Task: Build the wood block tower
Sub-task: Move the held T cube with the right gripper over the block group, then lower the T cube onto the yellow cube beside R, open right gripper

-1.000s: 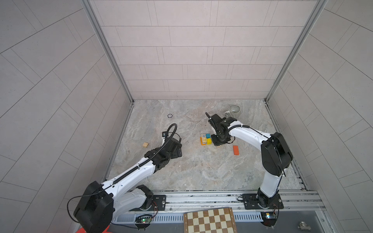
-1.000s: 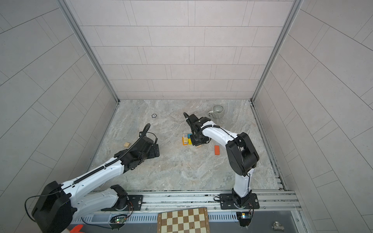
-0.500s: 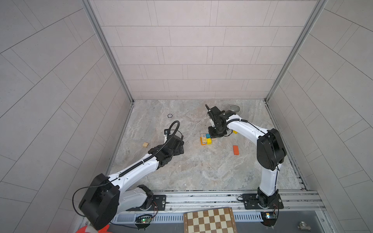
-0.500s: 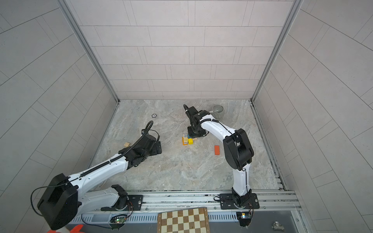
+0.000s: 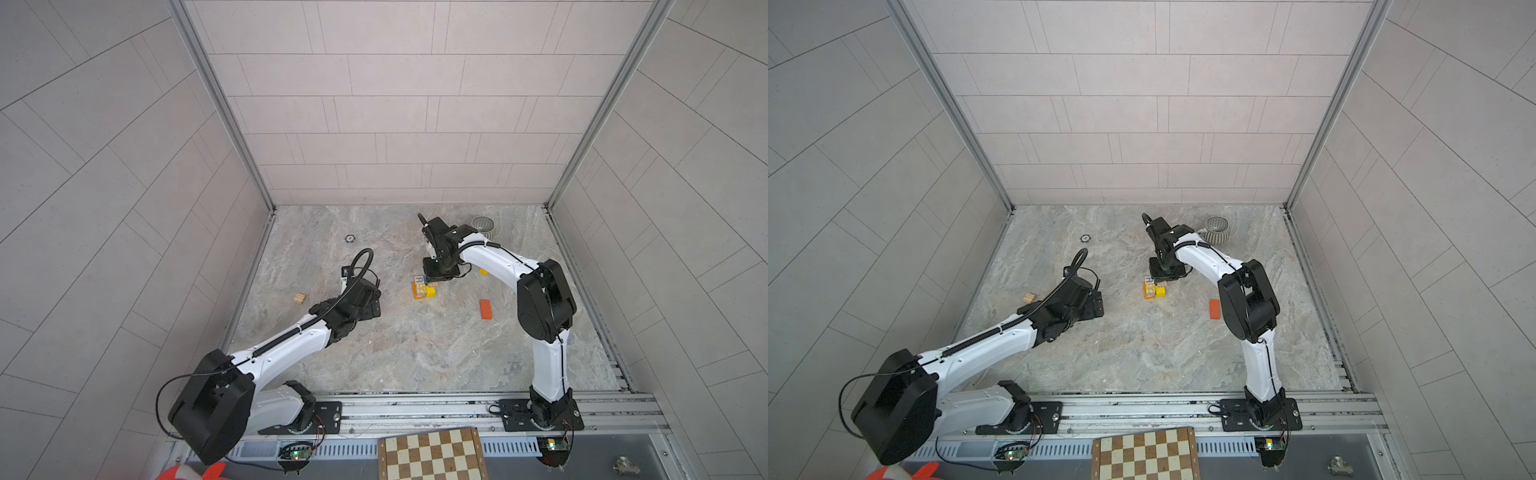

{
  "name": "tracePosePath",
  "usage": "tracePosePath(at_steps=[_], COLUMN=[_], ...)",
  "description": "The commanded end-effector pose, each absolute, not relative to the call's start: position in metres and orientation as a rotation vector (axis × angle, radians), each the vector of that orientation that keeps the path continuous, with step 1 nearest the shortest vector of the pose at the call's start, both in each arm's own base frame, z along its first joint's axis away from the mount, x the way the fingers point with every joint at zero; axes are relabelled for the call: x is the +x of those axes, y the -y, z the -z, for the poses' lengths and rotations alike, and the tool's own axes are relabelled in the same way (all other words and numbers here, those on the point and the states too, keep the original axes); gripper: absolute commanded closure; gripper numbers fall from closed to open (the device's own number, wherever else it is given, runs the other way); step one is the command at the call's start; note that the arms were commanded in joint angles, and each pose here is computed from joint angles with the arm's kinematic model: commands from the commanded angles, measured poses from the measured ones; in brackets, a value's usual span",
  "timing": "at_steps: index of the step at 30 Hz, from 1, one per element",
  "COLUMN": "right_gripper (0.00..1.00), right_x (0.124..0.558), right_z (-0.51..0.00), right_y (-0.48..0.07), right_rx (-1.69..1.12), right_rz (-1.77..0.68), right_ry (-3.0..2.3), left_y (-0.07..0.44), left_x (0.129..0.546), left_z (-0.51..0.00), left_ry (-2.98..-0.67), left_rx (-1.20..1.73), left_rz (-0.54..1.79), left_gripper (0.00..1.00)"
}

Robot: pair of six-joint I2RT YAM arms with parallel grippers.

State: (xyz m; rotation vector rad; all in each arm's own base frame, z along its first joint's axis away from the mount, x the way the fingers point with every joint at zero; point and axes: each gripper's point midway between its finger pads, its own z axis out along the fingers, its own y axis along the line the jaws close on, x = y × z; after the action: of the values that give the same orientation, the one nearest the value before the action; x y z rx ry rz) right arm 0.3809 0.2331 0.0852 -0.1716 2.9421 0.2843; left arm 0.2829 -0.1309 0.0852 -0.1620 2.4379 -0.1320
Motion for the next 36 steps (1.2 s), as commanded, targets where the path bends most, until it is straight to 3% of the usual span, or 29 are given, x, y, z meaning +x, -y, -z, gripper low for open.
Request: tracePosePath(at_steps=[1,36], right_gripper=[0.75,0.74], right_x=[0.383,0.400], right_z=[-0.081,-0.073], right_y=[-0.233,-0.237], right_rx=[-0.132,-0.081], right_rz=[-0.282,-0.315], right_ry=[-2.965,-2.968], left_y=[0.140,0.142], left_x=[0.287,0.287], left_z=[-0.093,-0.086], left_ry=[-2.427,-2.445], left_rx=[-0.150,-0.125], left_rz=[0.175,0.171], left_gripper=[0.00,0.00])
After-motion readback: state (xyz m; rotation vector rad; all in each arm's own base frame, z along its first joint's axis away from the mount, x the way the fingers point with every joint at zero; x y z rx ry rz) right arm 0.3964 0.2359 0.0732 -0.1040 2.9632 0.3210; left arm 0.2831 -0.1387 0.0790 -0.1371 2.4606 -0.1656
